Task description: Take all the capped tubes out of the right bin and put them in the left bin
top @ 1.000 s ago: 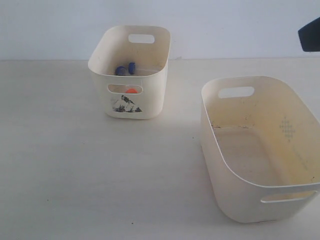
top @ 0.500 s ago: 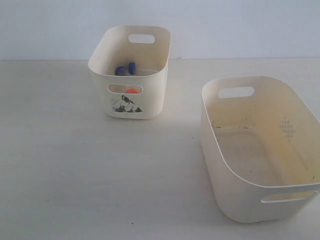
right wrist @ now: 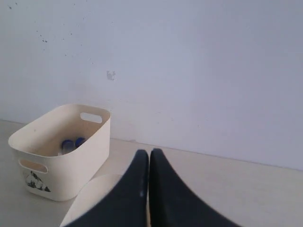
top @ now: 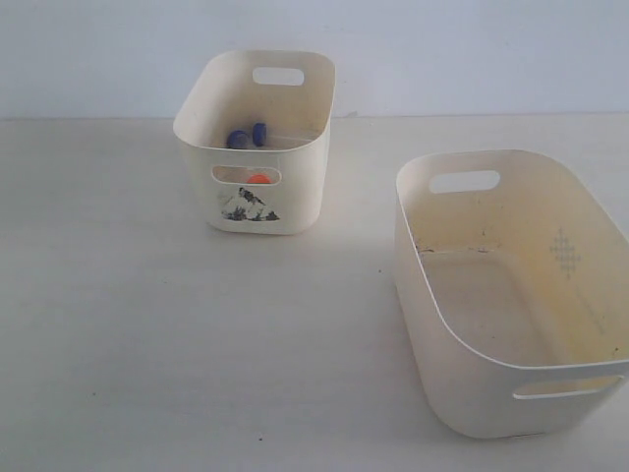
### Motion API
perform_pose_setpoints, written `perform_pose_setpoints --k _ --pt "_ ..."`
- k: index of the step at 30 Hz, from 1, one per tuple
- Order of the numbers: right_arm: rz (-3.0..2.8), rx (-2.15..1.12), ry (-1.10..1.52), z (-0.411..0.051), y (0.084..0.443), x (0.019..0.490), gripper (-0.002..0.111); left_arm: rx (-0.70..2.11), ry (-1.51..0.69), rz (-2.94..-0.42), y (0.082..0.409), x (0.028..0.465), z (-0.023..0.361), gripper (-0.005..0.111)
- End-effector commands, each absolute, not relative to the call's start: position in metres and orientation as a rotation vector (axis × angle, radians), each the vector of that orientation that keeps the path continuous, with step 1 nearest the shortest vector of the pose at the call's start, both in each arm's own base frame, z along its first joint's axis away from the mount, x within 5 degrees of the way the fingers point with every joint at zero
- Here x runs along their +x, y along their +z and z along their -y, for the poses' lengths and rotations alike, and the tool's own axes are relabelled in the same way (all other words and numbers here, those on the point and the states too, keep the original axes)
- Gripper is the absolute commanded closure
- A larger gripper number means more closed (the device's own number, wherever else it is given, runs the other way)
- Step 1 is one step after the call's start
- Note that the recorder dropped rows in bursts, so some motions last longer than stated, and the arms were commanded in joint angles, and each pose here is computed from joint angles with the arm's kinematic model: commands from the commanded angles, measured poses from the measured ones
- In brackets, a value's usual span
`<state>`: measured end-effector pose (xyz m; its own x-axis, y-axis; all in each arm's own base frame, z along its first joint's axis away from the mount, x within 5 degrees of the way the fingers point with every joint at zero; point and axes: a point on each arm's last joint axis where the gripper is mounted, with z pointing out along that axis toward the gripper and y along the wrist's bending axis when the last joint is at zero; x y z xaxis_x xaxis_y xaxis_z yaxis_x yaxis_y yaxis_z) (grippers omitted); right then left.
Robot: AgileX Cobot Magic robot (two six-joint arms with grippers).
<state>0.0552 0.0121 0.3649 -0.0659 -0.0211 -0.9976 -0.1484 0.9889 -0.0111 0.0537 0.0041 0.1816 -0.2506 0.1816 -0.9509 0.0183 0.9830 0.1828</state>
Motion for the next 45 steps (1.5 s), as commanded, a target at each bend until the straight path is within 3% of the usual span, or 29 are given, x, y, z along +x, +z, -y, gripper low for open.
perform_pose_setpoints --k 1,17,36,45 --pt "-1.617 -0.124 0.097 -0.011 0.354 0.048 0.109 0.137 0.144 -1.814 0.183 0.054 -0.004 0.102" --pt "-1.638 -0.123 0.108 -0.012 0.349 0.048 0.109 0.137 0.144 -1.814 0.183 0.054 -0.004 0.102" --pt "-1.701 0.045 0.093 -0.002 0.213 0.052 0.109 0.137 0.144 -1.814 0.183 0.054 -0.004 0.102" --pt "-1.710 0.002 0.054 -0.002 0.193 0.056 0.109 0.137 0.144 -1.814 0.183 0.054 -0.004 0.102"
